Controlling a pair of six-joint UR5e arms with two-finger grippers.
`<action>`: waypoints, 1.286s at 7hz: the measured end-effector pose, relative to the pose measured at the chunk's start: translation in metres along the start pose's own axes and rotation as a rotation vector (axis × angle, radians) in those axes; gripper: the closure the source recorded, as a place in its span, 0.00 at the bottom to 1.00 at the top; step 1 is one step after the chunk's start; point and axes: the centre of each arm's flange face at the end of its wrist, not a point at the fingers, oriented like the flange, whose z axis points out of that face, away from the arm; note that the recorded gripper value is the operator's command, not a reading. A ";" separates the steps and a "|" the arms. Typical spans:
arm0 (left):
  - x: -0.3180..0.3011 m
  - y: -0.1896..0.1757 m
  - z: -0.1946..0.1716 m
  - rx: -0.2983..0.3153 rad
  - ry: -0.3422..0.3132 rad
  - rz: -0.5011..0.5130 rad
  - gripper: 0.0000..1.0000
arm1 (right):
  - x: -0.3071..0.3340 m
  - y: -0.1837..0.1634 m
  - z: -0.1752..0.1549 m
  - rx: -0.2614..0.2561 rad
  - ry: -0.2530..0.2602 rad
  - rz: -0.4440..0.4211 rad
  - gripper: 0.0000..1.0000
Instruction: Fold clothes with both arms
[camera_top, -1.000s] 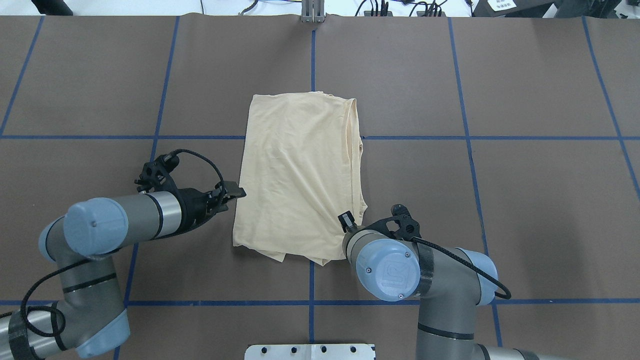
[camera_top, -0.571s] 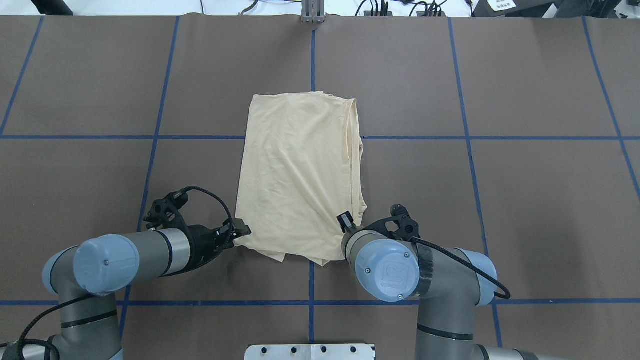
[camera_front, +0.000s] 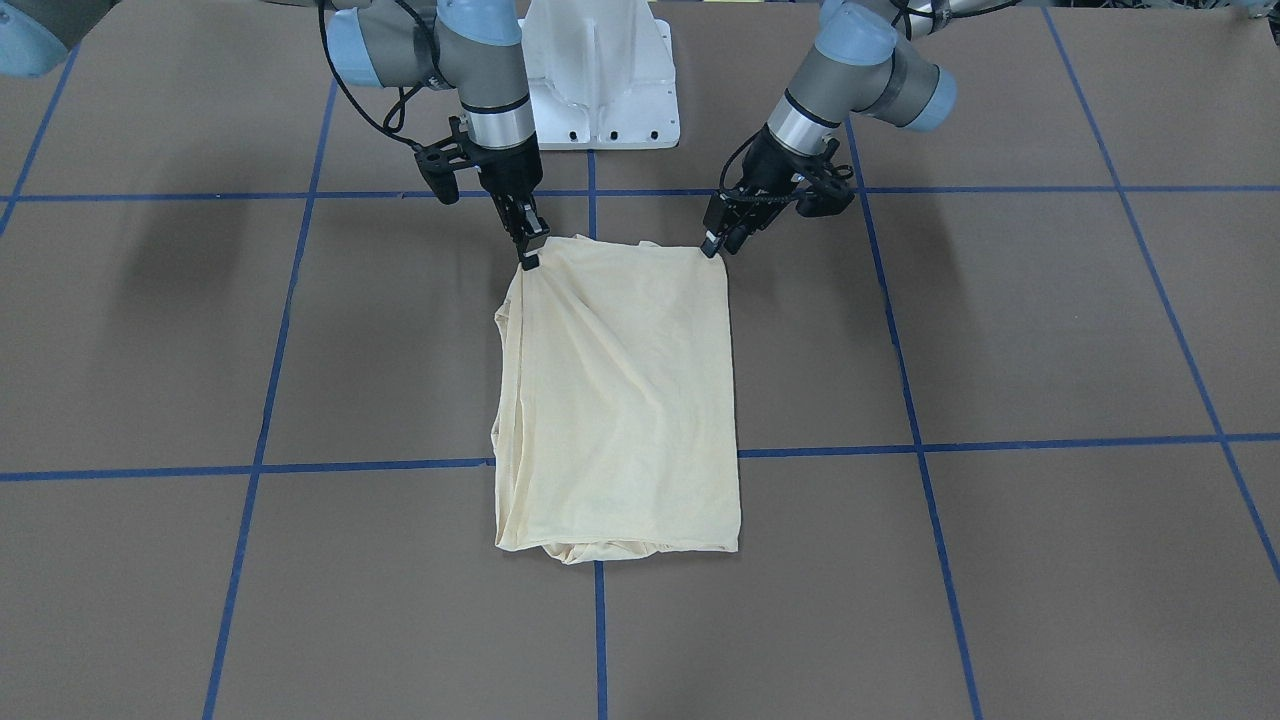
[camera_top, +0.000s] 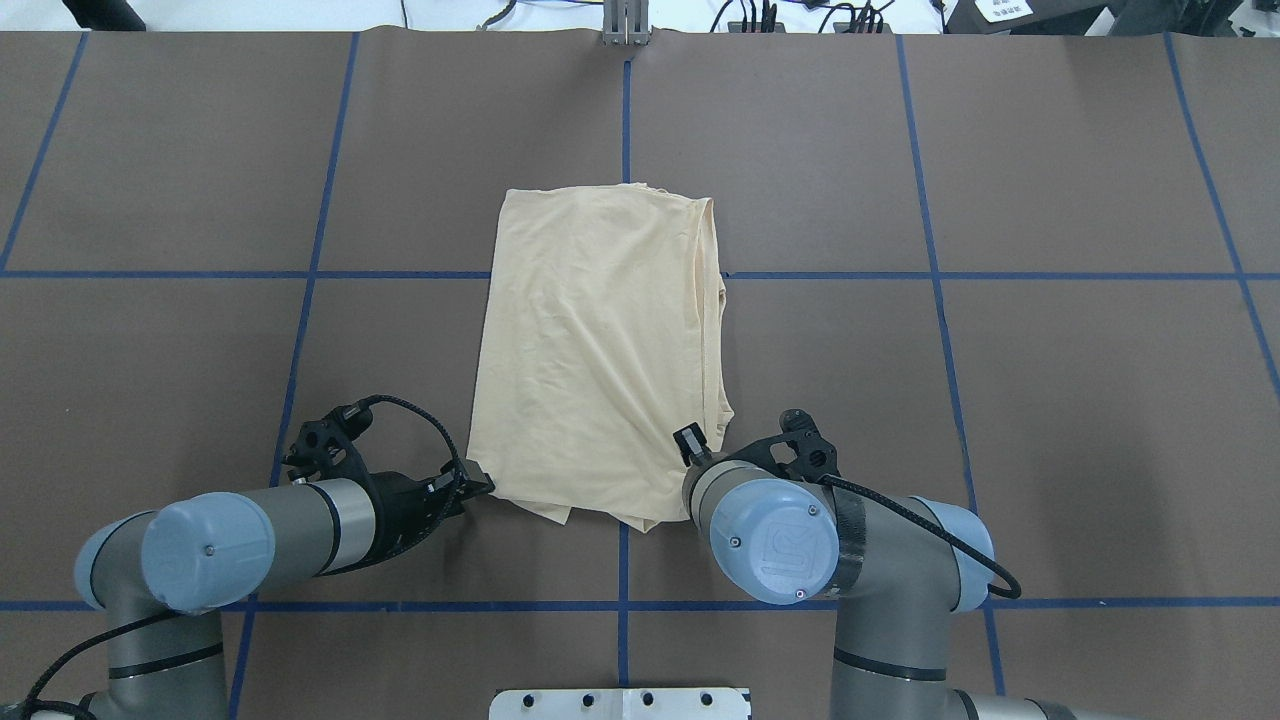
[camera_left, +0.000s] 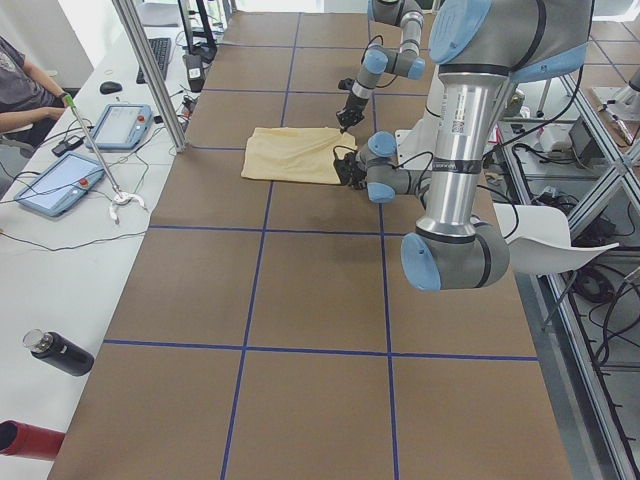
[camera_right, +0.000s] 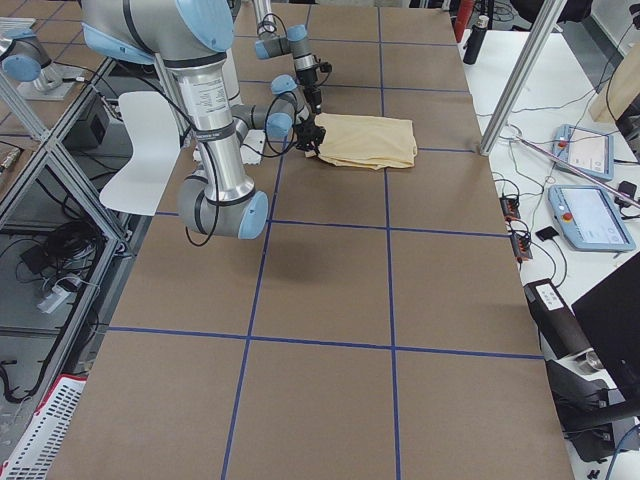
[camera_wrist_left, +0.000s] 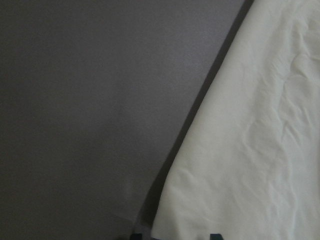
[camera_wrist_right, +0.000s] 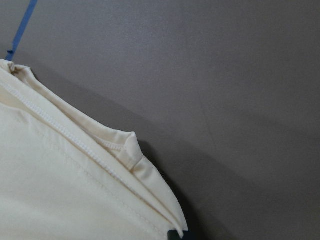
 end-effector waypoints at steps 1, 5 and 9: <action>-0.002 0.000 -0.002 0.000 -0.002 0.000 0.60 | 0.000 0.000 0.000 0.000 0.000 0.000 1.00; 0.006 0.009 0.001 -0.015 0.008 0.000 0.57 | 0.000 -0.001 0.000 0.000 0.000 0.000 1.00; 0.006 0.010 0.011 -0.014 0.000 0.003 0.61 | -0.001 0.000 -0.001 -0.001 -0.002 0.001 1.00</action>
